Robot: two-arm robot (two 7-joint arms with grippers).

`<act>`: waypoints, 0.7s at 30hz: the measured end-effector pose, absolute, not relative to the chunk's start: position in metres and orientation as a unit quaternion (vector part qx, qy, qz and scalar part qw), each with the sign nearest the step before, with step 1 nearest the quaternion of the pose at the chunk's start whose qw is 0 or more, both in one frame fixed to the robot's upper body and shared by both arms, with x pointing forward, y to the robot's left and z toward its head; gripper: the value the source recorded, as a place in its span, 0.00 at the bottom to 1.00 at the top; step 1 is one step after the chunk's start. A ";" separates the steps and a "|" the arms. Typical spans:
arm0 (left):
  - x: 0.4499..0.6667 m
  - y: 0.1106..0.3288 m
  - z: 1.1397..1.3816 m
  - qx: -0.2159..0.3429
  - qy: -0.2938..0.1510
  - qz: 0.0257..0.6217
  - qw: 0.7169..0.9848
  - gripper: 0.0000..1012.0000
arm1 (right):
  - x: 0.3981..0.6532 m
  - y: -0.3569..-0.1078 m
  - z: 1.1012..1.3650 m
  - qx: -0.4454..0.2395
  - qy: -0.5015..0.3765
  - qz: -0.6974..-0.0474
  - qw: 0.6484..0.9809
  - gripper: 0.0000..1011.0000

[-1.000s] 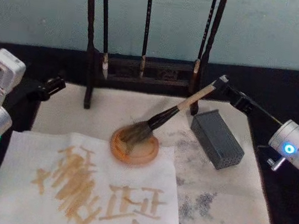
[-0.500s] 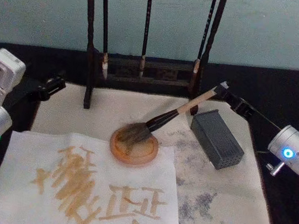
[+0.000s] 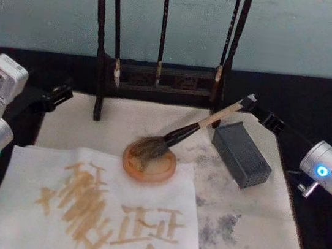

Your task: Pick up the brush from the inkstone, write on the paper, then place the brush back to its original position.

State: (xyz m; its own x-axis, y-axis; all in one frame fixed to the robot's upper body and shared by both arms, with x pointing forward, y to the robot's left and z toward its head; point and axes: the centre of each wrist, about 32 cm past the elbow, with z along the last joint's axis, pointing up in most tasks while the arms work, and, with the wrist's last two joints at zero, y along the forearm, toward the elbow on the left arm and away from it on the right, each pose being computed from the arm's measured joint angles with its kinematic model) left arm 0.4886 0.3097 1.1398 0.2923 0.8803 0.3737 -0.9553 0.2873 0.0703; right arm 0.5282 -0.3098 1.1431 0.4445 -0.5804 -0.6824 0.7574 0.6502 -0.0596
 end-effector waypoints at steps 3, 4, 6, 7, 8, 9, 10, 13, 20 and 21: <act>0.489 0.310 1.140 0.141 -0.132 0.580 0.791 0.99 | 0.528 -0.310 1.144 0.126 0.348 -0.403 0.837 0.17; 0.489 0.310 1.140 0.141 -0.132 0.580 0.791 0.99 | 0.528 -0.310 1.145 0.125 0.349 -0.404 0.836 0.17; 0.489 0.310 1.140 0.141 -0.132 0.580 0.791 0.99 | 0.527 -0.310 1.145 0.124 0.350 -0.405 0.835 0.17; 0.489 0.310 1.140 0.141 -0.132 0.580 0.791 0.99 | 0.527 -0.310 1.146 0.123 0.351 -0.407 0.835 0.17; 0.489 0.310 1.140 0.141 -0.132 0.580 0.791 0.99 | 0.527 -0.310 1.146 0.122 0.351 -0.407 0.834 0.17; 0.489 0.310 1.140 0.141 -0.132 0.580 0.791 0.99 | 0.527 -0.310 1.147 0.121 0.352 -0.409 0.833 0.17; 0.489 0.310 1.140 0.141 -0.132 0.580 0.791 0.99 | 0.527 -0.310 1.147 0.121 0.352 -0.410 0.833 0.17; 0.489 0.310 1.140 0.141 -0.132 0.580 0.791 0.99 | 0.527 -0.310 1.149 0.118 0.353 -0.413 0.831 0.17; 0.489 0.310 1.140 0.141 -0.132 0.580 0.791 0.99 | 0.525 -0.310 1.152 0.111 0.349 -0.420 0.830 0.17; 0.489 0.310 1.140 0.141 -0.132 0.580 0.791 0.99 | 0.525 -0.309 1.153 0.110 0.348 -0.421 0.830 0.17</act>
